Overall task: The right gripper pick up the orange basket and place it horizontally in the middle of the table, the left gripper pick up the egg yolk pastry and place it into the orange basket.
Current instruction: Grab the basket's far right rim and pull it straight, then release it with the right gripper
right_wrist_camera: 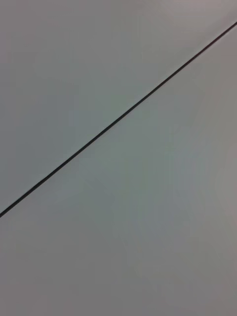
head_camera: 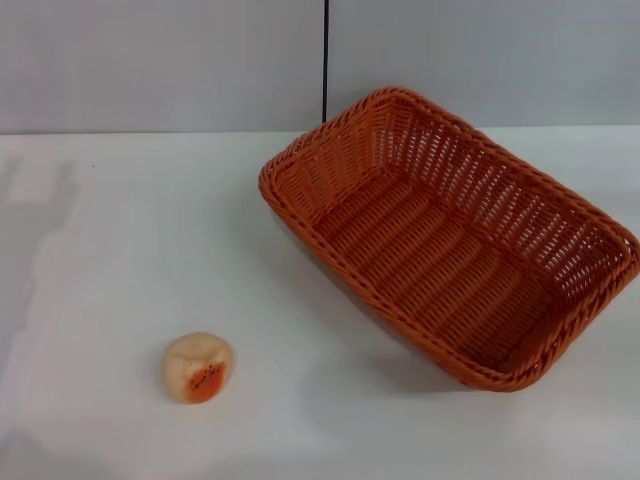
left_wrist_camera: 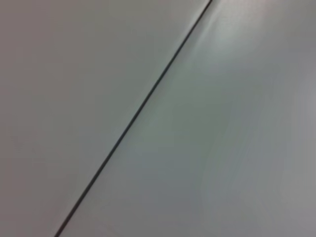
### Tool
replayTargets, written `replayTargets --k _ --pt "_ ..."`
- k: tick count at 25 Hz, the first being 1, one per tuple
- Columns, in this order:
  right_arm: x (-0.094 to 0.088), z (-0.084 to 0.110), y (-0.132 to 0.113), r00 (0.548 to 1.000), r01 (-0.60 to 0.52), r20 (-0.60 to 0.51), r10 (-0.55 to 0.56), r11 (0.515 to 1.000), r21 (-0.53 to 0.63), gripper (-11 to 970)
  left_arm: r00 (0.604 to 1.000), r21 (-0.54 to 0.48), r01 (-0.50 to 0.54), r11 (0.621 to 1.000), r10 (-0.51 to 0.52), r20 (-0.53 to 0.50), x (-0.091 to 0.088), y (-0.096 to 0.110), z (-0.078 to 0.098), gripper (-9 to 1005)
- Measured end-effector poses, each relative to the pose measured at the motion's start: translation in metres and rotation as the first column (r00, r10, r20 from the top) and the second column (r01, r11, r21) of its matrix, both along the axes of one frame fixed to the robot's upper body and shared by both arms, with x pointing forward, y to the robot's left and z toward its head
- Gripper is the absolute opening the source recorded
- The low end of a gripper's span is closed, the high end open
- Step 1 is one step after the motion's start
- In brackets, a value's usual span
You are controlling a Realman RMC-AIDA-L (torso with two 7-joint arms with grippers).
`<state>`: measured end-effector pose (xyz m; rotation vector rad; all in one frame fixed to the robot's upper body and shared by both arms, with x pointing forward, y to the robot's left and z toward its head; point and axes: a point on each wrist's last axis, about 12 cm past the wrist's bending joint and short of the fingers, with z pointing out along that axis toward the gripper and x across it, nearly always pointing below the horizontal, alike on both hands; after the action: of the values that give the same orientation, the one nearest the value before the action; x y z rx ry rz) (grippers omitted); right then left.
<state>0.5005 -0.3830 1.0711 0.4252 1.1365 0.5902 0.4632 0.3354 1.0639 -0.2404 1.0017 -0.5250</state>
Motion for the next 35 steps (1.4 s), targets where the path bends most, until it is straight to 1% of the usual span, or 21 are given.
replayTargets --k 5,6,7,8,9,10,12,13,14,15,16,18,19,20,23,24,27,29,32,33,35 --pt "0.001 0.002 0.0 1.0 -0.028 -0.001 0.028 1.0 0.007 472 1.0 0.01 0.012 1.0 -0.012 -0.003 0.004 -0.001 0.001 832" --pt "0.002 0.003 0.0 0.999 -0.054 -0.006 0.054 0.999 -0.002 472 1.0 0.011 0.015 1.0 -0.015 -0.005 0.004 -0.001 0.001 832" --pt "0.005 0.008 0.0 0.993 -0.118 -0.018 0.118 0.992 -0.037 471 1.0 0.011 0.015 1.0 -0.015 -0.005 0.004 -0.001 0.001 832" --pt "0.005 0.008 0.0 0.993 -0.118 -0.018 0.118 0.992 -0.037 471 1.0 0.011 0.015 1.0 -0.015 -0.005 0.004 -0.001 0.001 832" --pt "0.008 0.016 0.0 0.98 -0.199 -0.033 0.197 0.975 -0.099 471 1.0 0.017 0.03 0.999 -0.03 -0.009 0.005 -0.003 0.001 832" --pt "0.008 0.016 0.0 0.98 -0.199 -0.033 0.197 0.975 -0.099 471 0.999 0.019 0.036 0.999 -0.036 -0.01 0.005 -0.004 0.001 832" --pt "0.011 0.027 0.001 0.959 -0.284 -0.045 0.281 0.943 -0.172 471 0.999 0.023 0.043 0.999 -0.043 -0.011 0.005 -0.004 0.001 832" --pt "0.013 0.035 0.0 0.942 -0.336 -0.05 0.333 0.917 -0.215 471 0.998 0.032 0.055 0.998 -0.055 -0.012 0.006 -0.004 0.001 832" --pt "0.016 0.05 -0.002 0.905 -0.423 -0.073 0.42 0.866 -0.265 471 0.998 0.041 0.064 0.997 -0.064 -0.012 0.006 -0.004 0.002 832" --pt "0.016 0.05 -0.002 0.905 -0.423 -0.073 0.42 0.866 -0.265 471 0.997 0.054 0.078 0.996 -0.077 -0.013 0.007 -0.005 0.002 832" --pt "0.017 0.059 -0.004 0.885 -0.463 -0.092 0.457 0.839 -0.286 471 0.996 0.067 0.089 0.994 -0.088 -0.015 0.007 -0.005 0.002 832" --pt "0.023 0.08 -0.008 0.832 -0.551 -0.151 0.533 0.769 -0.323 471 0.993 0.087 0.116 0.989 -0.114 -0.03 0.007 -0.006 0.001 832" --pt "0.03 0.103 -0.01 0.769 -0.637 -0.235 0.594 0.688 -0.346 471 0.992 0.09 0.122 0.988 -0.119 -0.035 0.007 -0.007 0.001 832" --pt "0.03 0.103 -0.01 0.769 -0.637 -0.235 0.594 0.688 -0.346 471 0.991 0.096 0.13 0.987 -0.126 -0.042 0.007 -0.007 0.0 832" --pt "0.043 0.135 -0.006 0.678 -0.735 -0.393 0.622 0.563 -0.378 470 0.99 0.104 0.137 0.985 -0.132 -0.052 0.007 -0.007 -0.001 832" --pt "0.048 0.145 -0.003 0.639 -0.769 -0.458 0.617 0.518 -0.375 470 0.989 0.104 0.14 0.985 -0.134 -0.056 0.007 -0.008 -0.001 832" --pt "0.067 0.17 0.01 0.521 -0.852 -0.633 0.573 0.395 -0.344 470 0.988 0.106 0.147 0.983 -0.141 -0.064 0.007 -0.009 -0.002 832" --pt "0.08 0.18 0.022 0.441 -0.894 -0.728 0.524 0.326 -0.307 474 0.987 0.103 0.151 0.983 -0.144 -0.071 0.007 -0.009 -0.003 832" --pt "0.099 0.184 0.041 0.339 -0.935 -0.85 0.403 0.245 -0.257 479 0.985 0.095 0.156 0.983 -0.148 -0.086 0.007 -0.01 -0.005 832" --pt "0.104 0.184 0.047 0.313 -0.943 -0.882 0.352 0.224 -0.245 481 0.985 0.092 0.158 0.983 -0.149 -0.09 0.006 -0.01 -0.006 832" --pt "0.113 0.184 0.059 0.277 -0.955 -0.921 0.273 0.188 -0.231 485 0.984 0.087 0.159 0.983 -0.15 -0.096 0.006 -0.011 -0.007 832"
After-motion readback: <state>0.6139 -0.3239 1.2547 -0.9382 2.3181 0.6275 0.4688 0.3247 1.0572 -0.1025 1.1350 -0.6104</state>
